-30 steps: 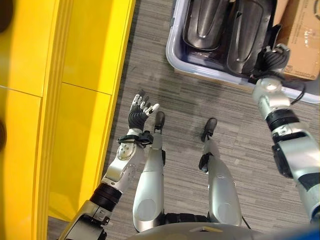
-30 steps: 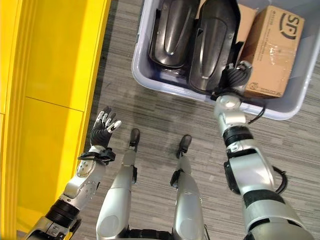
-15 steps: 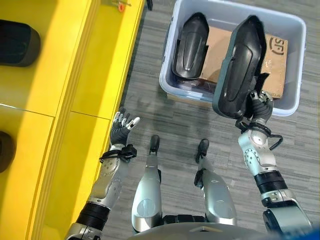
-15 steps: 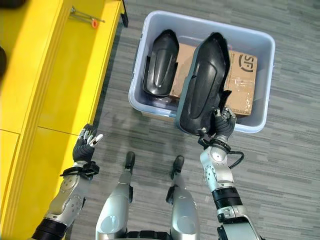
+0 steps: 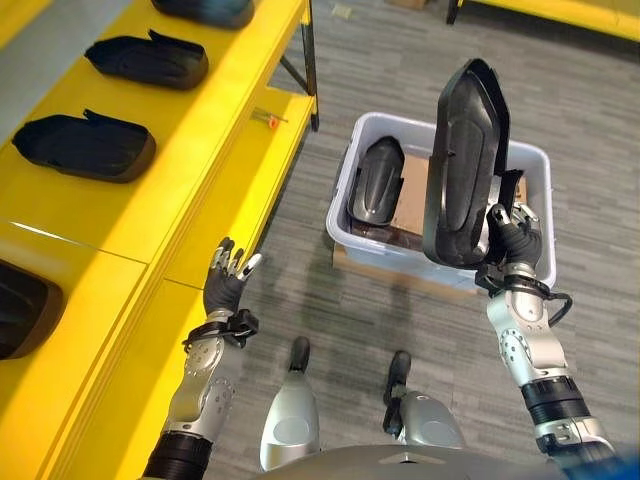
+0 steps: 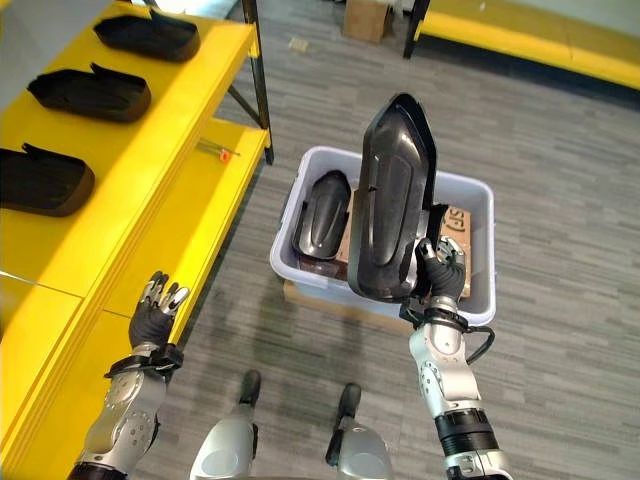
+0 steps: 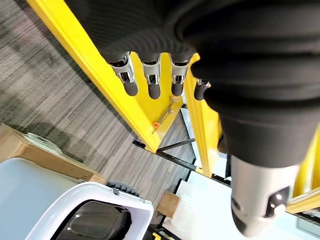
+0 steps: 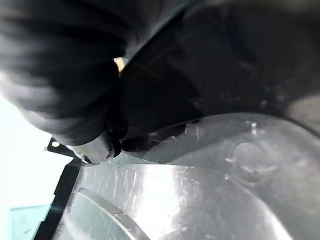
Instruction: Move parts from the plastic box to the shelf.
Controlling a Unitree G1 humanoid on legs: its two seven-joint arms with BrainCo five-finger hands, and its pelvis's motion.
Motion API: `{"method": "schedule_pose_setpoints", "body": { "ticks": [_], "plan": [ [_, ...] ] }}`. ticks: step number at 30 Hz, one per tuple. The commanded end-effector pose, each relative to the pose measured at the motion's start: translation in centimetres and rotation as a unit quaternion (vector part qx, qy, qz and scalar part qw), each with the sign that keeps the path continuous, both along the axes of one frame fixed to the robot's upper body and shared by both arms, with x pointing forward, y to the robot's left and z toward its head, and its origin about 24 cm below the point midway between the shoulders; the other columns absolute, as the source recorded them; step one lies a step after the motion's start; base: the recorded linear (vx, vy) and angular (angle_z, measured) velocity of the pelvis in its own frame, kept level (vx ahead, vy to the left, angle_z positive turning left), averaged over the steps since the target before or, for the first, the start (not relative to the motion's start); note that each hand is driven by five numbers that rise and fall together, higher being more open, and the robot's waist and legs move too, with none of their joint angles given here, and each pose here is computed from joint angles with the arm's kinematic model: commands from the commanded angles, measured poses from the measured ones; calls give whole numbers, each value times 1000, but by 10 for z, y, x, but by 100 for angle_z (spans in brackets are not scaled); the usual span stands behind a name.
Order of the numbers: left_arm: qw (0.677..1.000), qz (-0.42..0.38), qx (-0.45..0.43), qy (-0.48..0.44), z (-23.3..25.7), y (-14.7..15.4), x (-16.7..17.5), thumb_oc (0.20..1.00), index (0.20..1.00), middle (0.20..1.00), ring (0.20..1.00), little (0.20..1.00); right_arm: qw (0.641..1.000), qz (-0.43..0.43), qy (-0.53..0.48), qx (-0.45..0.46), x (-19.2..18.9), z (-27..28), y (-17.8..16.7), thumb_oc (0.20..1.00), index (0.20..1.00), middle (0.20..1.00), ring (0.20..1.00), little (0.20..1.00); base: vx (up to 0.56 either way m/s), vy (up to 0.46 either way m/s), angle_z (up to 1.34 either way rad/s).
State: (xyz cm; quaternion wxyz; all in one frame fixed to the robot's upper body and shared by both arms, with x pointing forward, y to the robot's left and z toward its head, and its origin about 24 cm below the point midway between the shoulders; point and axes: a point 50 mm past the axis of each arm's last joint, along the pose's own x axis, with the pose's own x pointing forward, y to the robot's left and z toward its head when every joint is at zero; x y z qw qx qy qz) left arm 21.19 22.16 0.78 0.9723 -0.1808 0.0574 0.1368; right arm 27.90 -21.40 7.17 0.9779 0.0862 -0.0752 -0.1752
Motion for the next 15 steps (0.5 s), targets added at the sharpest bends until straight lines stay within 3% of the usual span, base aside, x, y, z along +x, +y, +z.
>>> {"method": "schedule_pose_setpoints", "body": {
  "ticks": [1, 6, 9, 15],
  "plan": [
    [1000, -16, 3, -18, 6, -1, 0, 1000, 1000, 1000, 1000, 1000, 993, -2, -111, -28, 4, 47, -13, 200, 200, 200, 200, 200, -149, -328, 48],
    [999, -21, -18, 30, -17, -8, -14, 1000, 1000, 1000, 1000, 1000, 988, 9, -150, -44, 4, 70, -22, 200, 200, 200, 200, 200, -147, -121, 99],
    [999, -3, -22, 28, -18, -5, -12, 1000, 1000, 1000, 1000, 1000, 990, -12, -131, -50, -7, 60, -31, 200, 200, 200, 200, 200, -202, 139, 134],
    [999, -18, -6, 31, -14, -6, -4, 1000, 1000, 1000, 1000, 1000, 996, -37, -77, 7, -29, 27, -40, 200, 200, 200, 200, 200, 59, 231, 69]
  ]
}}
